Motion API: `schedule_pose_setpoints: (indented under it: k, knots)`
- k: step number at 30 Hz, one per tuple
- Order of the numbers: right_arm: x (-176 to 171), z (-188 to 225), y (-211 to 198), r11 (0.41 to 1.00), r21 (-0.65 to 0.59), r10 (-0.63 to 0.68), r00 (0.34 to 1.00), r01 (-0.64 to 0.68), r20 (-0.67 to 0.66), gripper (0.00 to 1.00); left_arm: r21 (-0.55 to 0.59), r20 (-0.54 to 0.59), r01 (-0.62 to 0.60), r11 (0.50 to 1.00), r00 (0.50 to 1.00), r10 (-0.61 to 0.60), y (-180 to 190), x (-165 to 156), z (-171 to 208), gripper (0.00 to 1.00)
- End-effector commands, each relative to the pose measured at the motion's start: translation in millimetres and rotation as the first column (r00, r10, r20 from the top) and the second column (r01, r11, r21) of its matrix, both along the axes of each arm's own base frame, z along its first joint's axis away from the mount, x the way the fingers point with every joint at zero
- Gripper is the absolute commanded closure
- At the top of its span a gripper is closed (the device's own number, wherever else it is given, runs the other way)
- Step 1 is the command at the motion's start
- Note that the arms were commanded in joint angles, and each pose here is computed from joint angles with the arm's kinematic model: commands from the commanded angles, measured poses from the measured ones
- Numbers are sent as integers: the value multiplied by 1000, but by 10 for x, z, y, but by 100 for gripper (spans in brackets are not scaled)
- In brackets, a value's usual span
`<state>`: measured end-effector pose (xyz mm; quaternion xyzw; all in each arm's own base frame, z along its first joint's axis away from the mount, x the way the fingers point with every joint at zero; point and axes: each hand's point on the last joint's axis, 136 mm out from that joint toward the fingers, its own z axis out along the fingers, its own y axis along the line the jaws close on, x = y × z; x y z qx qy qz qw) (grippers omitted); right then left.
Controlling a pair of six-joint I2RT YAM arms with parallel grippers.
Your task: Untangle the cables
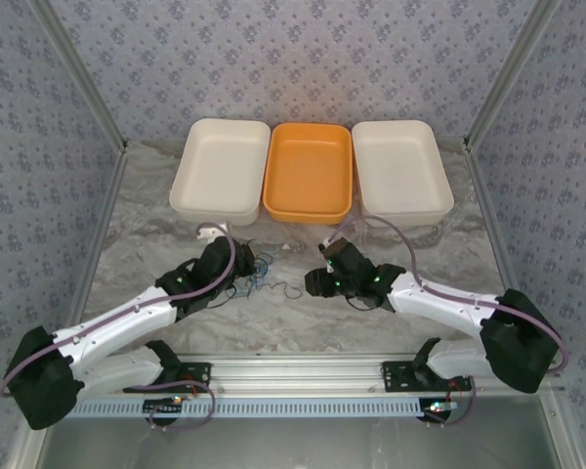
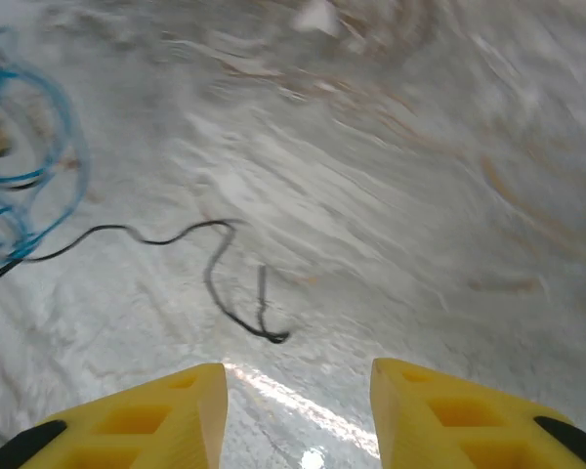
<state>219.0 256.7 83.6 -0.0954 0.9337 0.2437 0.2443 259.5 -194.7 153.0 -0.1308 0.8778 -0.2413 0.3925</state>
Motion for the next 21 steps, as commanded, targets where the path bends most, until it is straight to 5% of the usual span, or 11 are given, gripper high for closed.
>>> schedule_pose_setpoints:
  k: [1,3,9,16,21]
  knots:
    - [43,-138,-20,970,54,-235,969,239,-73,55,-22,24,-43,999,999,44,83,17,106,100]
    - [8,-44,133,963,73,-260,965,261,-19,56,-29,31,-49,998,998,50,105,7,115,100]
    - [95,-125,382,965,-221,-117,985,142,123,48,-32,27,-51,998,998,52,121,11,117,100]
    - [54,-376,989,956,-261,184,967,-134,178,48,-36,19,-48,998,999,49,112,8,103,100]
    - [-138,-343,1136,933,-272,321,890,-237,324,46,-23,11,-44,999,999,44,126,9,109,100]
